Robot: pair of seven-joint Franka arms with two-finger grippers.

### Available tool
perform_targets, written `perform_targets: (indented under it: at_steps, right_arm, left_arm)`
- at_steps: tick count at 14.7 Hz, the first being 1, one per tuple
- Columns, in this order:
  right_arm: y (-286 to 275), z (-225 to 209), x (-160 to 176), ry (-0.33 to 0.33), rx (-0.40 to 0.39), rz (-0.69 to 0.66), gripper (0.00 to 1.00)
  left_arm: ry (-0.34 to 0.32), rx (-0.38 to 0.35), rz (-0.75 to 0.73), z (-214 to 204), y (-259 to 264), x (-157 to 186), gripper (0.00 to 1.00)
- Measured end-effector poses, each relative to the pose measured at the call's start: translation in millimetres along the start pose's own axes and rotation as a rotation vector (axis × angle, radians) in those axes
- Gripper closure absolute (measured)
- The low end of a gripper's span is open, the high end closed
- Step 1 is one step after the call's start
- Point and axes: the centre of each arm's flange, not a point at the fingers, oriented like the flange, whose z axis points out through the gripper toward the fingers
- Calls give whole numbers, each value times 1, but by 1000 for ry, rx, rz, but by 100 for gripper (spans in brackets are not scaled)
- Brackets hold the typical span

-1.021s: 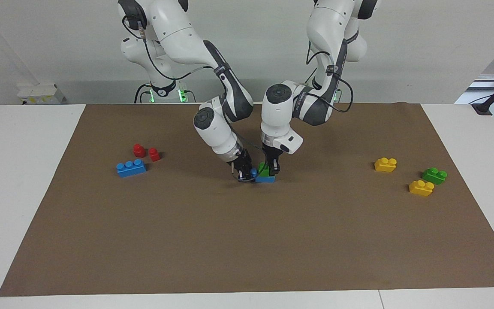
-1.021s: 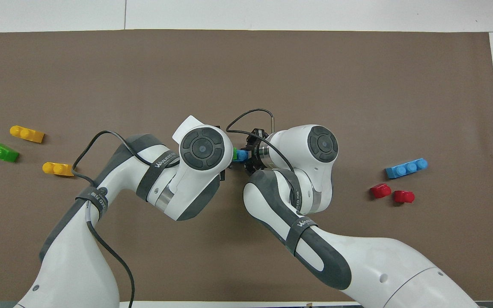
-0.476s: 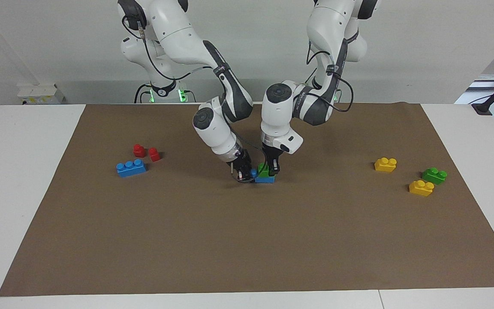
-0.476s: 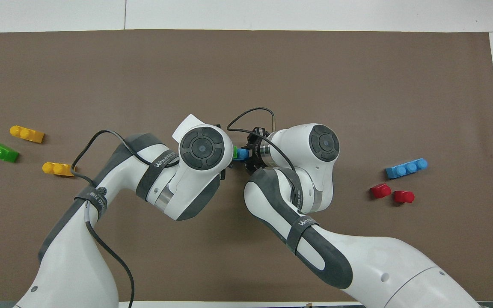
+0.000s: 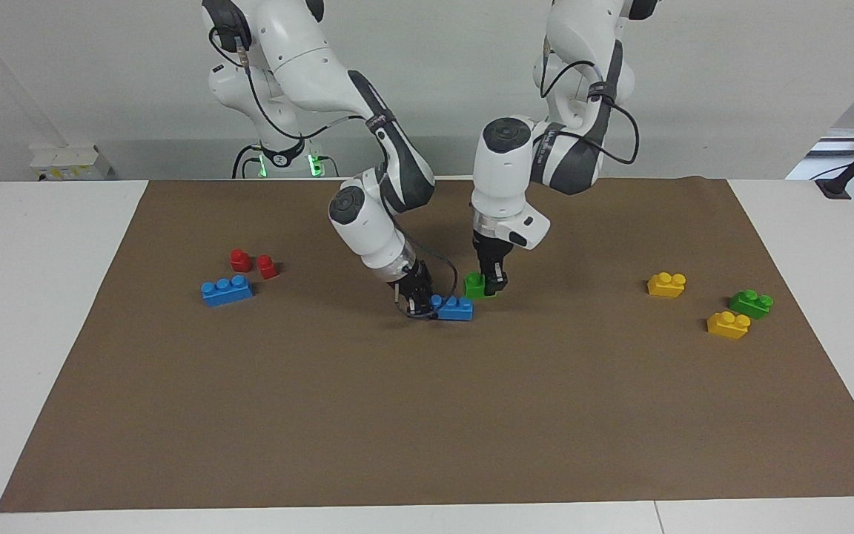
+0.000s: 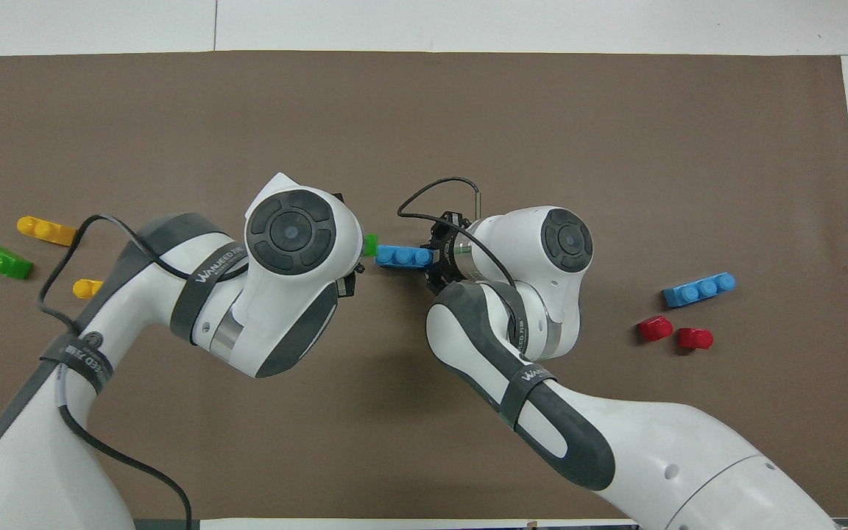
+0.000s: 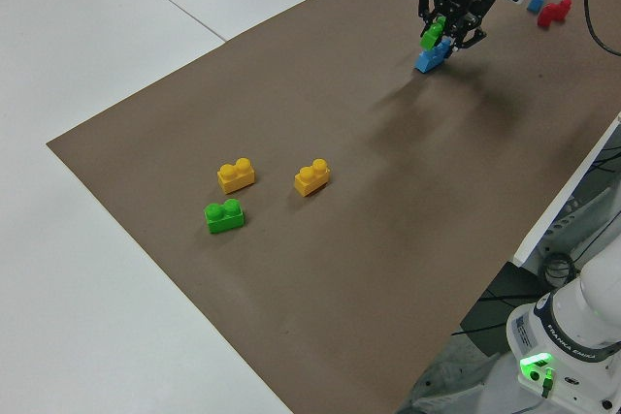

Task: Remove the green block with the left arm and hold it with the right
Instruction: 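Pull the green block away with the left gripper while the right gripper pulls blue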

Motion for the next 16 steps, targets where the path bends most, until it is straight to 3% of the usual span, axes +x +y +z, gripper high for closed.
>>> perform_targets:
  at_steps: [3, 6, 8, 13, 16]
  right_arm:
    - [-42, -48, 19, -26, -31, 21, 65]
    - [-85, -126, 67, -33, -32, -38, 65]
    - [-99, -168, 112, -39, -54, -85, 65]
    - [-108, -242, 287, -50, -97, -148, 65]
    - [-97, -232, 321, -37, -125, -142, 65]
  left_arm:
    - [17, 9, 18, -8, 18, 31, 65]
    - [36, 28, 83, -3, 41, 79, 65]
    - [44, 37, 133, 1, 59, 122, 65]
    - [53, 66, 277, 18, 82, 215, 65]
    - [51, 60, 347, 28, 86, 252, 65]
